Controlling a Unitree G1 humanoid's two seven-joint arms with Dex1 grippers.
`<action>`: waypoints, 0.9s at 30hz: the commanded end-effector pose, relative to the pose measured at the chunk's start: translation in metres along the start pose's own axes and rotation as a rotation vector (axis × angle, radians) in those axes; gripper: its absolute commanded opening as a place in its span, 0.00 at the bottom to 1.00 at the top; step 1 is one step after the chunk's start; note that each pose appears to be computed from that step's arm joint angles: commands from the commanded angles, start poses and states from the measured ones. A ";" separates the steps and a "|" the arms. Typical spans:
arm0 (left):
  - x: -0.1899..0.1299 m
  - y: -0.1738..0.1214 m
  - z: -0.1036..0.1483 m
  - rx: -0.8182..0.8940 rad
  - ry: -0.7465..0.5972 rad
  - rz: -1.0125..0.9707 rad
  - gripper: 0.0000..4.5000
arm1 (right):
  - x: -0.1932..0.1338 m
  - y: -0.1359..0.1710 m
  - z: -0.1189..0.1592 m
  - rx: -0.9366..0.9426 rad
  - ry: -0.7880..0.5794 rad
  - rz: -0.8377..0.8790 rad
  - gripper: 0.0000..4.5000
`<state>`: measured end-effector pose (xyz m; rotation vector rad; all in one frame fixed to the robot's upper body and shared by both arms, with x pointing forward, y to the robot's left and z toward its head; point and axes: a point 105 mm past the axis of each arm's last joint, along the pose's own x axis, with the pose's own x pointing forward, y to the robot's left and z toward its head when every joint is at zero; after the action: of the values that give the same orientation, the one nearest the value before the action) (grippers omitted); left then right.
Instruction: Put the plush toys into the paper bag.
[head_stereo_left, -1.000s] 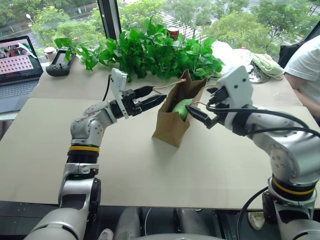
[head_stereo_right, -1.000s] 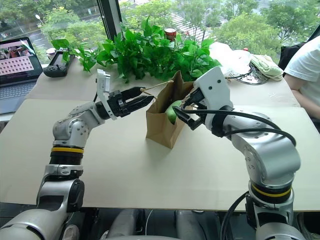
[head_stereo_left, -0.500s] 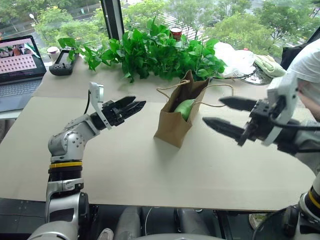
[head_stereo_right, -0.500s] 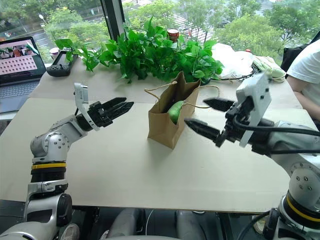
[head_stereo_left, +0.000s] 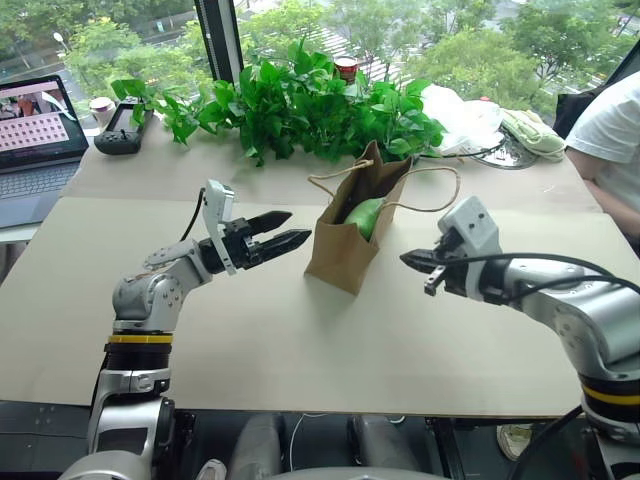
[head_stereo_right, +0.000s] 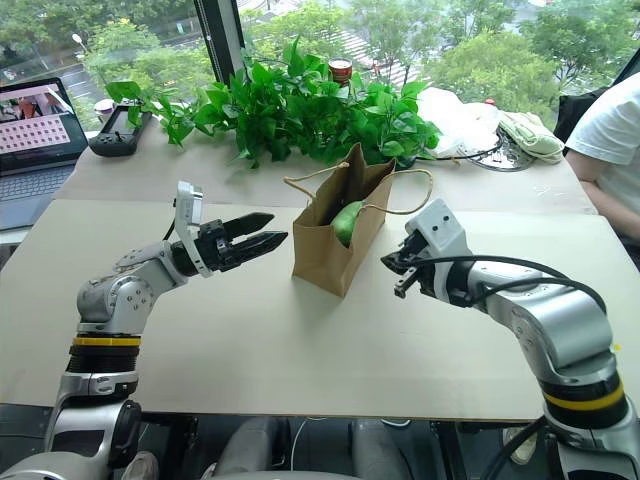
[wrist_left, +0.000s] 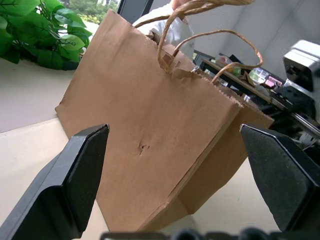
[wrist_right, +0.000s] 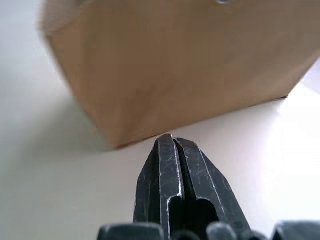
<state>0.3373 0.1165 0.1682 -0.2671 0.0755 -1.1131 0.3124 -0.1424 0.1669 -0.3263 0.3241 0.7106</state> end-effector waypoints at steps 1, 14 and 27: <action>0.005 -0.008 -0.005 0.106 0.049 -0.041 1.00 | 0.014 -0.001 0.027 -0.058 -0.084 -0.034 0.00; 0.015 -0.023 -0.019 0.192 0.083 -0.048 1.00 | 0.046 0.033 0.057 -0.036 -0.160 0.051 0.00; 0.033 -0.013 -0.027 0.275 0.081 0.063 1.00 | 0.058 0.038 0.063 -0.005 -0.171 0.050 0.00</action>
<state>0.3308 0.0820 0.1338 -0.0032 0.0716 -1.0710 0.3383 -0.0589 0.1819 -0.2496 0.2119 0.7871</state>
